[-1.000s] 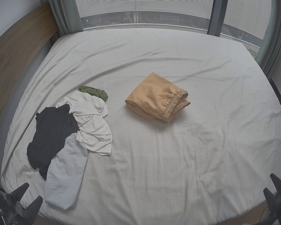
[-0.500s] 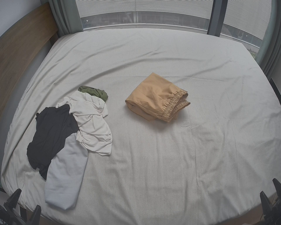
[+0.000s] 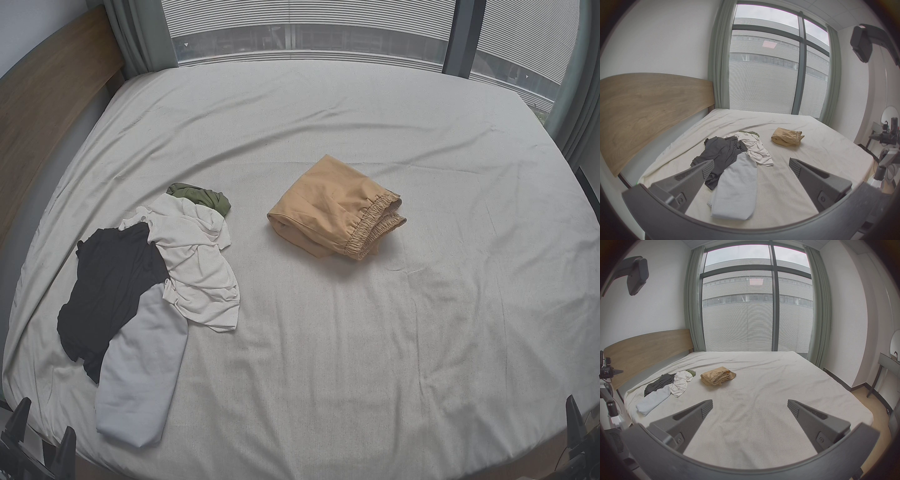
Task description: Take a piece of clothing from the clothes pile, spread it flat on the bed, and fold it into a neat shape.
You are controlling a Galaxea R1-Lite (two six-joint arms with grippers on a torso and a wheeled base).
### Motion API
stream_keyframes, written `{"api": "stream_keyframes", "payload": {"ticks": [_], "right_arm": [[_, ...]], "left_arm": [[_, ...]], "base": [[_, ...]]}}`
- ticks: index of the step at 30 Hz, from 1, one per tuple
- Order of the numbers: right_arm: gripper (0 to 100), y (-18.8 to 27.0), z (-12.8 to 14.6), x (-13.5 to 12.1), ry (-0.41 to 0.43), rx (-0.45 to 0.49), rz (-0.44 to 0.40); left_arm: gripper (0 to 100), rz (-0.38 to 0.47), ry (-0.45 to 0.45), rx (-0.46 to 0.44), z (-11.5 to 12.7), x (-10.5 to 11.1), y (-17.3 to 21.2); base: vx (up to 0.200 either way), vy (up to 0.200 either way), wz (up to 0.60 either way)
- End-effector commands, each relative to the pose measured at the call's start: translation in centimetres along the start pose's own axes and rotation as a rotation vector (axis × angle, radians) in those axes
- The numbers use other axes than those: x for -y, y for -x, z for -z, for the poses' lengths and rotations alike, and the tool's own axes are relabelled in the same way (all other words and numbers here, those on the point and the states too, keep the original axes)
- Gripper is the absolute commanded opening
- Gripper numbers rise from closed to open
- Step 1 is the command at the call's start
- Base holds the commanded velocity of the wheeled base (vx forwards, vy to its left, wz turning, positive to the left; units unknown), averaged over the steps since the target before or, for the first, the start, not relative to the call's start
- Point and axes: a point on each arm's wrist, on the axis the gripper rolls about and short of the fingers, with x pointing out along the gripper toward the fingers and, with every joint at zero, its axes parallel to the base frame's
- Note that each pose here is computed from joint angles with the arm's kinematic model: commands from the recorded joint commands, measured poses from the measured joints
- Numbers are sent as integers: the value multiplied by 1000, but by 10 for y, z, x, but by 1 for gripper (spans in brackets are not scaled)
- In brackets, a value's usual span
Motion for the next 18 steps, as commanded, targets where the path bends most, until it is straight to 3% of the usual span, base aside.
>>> {"api": "stream_keyframes", "payload": {"ticks": [1, 8, 18], "right_arm": [[100, -1, 5, 0, -17, -23, -2], [100, -1, 5, 0, -52, -25, -2], [100, -1, 5, -1, -6, -20, -27]], "left_arm": [[100, 18, -1, -2, 5, 0, 0], [100, 20, 11, -11, 5, 0, 0], [100, -166, 4, -4, 5, -4, 1]], "base": [[0, 0, 0], [0, 0, 0], [0, 0, 0]]}}
